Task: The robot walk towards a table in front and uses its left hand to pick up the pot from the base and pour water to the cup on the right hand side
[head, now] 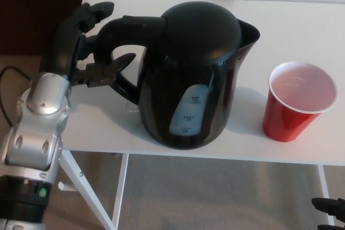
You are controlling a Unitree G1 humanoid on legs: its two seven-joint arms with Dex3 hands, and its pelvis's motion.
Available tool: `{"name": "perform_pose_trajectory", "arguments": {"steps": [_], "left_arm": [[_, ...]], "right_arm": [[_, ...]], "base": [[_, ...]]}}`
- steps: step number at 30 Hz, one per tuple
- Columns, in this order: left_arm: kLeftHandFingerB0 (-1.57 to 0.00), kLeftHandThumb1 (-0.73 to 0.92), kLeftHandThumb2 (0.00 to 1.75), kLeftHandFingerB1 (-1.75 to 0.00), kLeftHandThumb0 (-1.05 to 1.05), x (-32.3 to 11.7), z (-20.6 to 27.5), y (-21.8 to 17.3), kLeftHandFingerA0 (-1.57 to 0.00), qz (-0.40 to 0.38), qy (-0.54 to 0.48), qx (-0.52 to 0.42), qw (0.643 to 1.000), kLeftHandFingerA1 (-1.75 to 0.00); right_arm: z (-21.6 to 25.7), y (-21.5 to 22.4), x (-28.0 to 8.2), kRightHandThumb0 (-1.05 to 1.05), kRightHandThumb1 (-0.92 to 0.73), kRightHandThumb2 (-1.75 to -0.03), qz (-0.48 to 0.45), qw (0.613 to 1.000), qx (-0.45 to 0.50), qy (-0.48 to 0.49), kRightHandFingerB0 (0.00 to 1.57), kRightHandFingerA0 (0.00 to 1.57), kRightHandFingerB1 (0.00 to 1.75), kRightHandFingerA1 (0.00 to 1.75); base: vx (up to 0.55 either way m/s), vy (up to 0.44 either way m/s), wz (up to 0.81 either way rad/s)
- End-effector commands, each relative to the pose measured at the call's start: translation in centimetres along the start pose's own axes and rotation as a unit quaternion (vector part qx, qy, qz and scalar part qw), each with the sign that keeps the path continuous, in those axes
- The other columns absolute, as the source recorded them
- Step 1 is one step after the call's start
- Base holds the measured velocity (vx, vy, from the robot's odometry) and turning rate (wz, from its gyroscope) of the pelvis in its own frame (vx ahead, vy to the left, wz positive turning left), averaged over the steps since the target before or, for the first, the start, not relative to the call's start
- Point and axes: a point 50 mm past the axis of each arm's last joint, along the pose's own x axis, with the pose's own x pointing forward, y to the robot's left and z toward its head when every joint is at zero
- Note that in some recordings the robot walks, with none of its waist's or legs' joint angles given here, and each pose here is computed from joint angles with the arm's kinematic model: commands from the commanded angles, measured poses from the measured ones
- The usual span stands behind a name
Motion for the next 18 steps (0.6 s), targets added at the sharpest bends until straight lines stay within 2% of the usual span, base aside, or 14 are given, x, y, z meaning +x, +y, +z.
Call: {"name": "perform_pose_trajectory", "arguments": {"steps": [1,5,6,11,12,13,16,17,18], "left_arm": [[-0.35,0.47,0.54,-0.33,-0.32,0.9,1.1,-0.6,-0.49,0.012,-0.023,0.011,1.0,-0.39],[-0.35,0.46,0.54,-0.33,-0.3,1.3,1.4,-1.1,-0.51,0.01,-0.027,0.01,1.0,-0.39],[-0.36,0.46,0.54,-0.33,-0.3,1.6,1.4,-1.5,-0.5,0.01,-0.023,0.014,1.0,-0.39],[-0.38,0.46,0.54,-0.34,-0.28,1.9,1.4,-1.9,-0.5,0.011,-0.024,0.022,0.999,-0.4],[-0.8,0.69,0.63,-0.54,-0.06,2.6,1.3,-2.5,-0.87,0.006,-0.022,0.053,0.998,-0.56],[-0.97,0.75,0.69,-0.89,0.06,3.2,1.4,-3.0,-0.9,0.01,-0.022,0.097,0.995,-1.25],[-0.97,0.75,0.69,-0.89,0.06,3.5,1.3,-3.1,-0.9,0.014,-0.023,0.112,0.993,-1.25],[-0.75,0.79,0.71,-1.33,0.0,3.5,1.3,-3.4,-0.76,0.017,-0.023,0.116,0.993,-1.68],[-0.75,0.79,0.71,-1.33,0.0,3.6,1.4,-3.9,-0.76,0.019,-0.023,0.122,0.992,-1.68]], "right_arm": [[0.4,-0.2,0.2,-0.22,-0.56,-0.56,-0.007,1.0,0.0,-0.004,0.46,0.46,0.39,0.41],[0.6,-0.3,0.3,-0.22,-0.56,-0.56,-0.01,1.0,0.002,-0.008,0.46,0.47,0.39,0.41],[0.7,-0.3,0.3,-0.3,-0.53,-0.65,-0.009,1.0,-0.003,-0.008,0.43,0.41,0.44,0.45],[0.7,-0.3,0.3,-0.3,-0.52,-0.65,-0.008,1.0,-0.001,-0.013,0.43,0.41,0.44,0.45],[0.6,-0.3,0.5,-0.29,-0.52,-0.64,-0.01,1.0,0.009,-0.014,0.43,0.41,0.45,0.45],[0.6,-0.2,0.5,-0.28,-0.51,-0.64,-0.013,1.0,0.017,-0.014,0.44,0.41,0.44,0.44],[0.5,-0.2,0.5,-0.28,-0.51,-0.64,-0.013,1.0,0.019,-0.015,0.44,0.41,0.44,0.44],[0.5,-0.3,0.4,-0.3,-0.51,-0.65,-0.014,1.0,0.016,-0.017,0.44,0.41,0.45,0.45],[0.5,-0.4,0.4,-0.3,-0.51,-0.65,-0.015,1.0,0.012,-0.019,0.44,0.41,0.45,0.45]], "base": [[0.0,0.0,0.0],[0.0,0.0,0.0],[0.0,0.0,0.0],[0.0,0.0,0.0],[0.0,0.0,0.0],[0.0,0.0,0.0],[0.0,0.0,0.0],[0.0,0.0,0.0],[0.0,0.0,0.0]]}}
